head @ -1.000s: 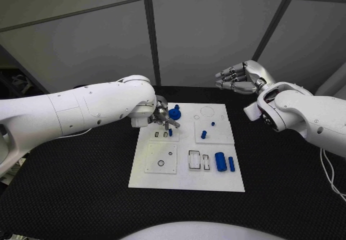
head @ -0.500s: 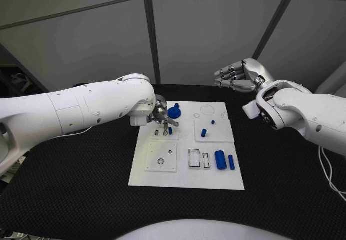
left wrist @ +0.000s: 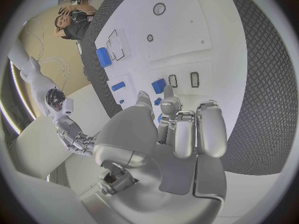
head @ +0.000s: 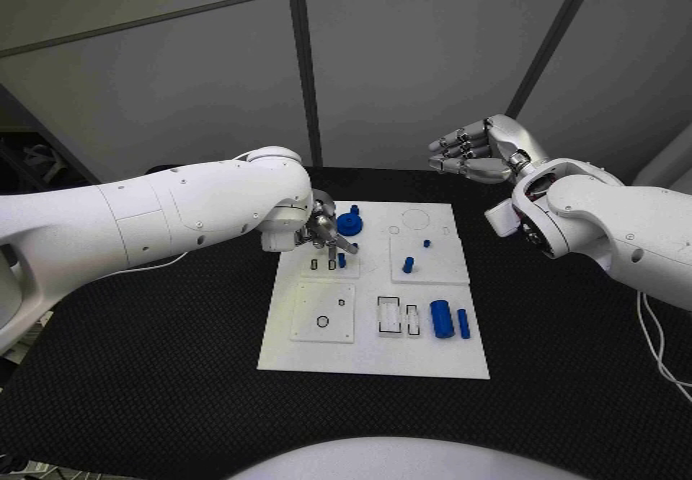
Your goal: Assemble the parts on the task board
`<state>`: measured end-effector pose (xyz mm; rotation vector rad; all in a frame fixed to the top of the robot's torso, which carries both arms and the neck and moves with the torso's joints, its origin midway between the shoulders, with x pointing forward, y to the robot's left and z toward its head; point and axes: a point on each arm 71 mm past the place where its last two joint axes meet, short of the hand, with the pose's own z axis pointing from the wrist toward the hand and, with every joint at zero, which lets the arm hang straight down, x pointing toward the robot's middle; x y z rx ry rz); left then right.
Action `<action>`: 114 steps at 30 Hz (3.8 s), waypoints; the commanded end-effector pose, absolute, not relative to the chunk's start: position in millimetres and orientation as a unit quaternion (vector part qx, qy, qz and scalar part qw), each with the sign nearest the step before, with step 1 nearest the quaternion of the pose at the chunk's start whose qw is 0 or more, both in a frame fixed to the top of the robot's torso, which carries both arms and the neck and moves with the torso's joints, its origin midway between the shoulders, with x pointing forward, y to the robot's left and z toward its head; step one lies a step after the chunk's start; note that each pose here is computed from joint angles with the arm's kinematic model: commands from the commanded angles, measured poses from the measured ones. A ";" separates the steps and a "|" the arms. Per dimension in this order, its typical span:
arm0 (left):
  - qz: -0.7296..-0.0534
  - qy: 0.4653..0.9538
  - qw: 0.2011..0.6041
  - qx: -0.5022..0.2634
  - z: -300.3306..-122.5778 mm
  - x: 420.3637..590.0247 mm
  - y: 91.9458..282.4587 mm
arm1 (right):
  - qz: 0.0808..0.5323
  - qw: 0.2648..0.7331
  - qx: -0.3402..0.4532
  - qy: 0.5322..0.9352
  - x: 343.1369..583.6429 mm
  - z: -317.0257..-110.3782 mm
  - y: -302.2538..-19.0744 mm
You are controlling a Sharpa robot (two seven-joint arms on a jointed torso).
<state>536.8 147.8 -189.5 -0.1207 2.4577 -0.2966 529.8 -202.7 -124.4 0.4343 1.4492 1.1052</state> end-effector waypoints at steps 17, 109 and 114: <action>-0.114 0.942 0.314 -0.038 -197.4 536.1 148.2 | 0.478 0.593 0.187 0.621 530.3 -122.8 -200.1; -0.127 0.893 0.413 -0.122 -207.5 505.3 173.5 | 0.465 0.593 0.175 0.634 537.4 -127.3 -201.6; -0.123 0.897 0.407 -0.117 -208.4 504.5 172.9 | 0.465 0.592 0.175 0.634 537.5 -127.5 -201.0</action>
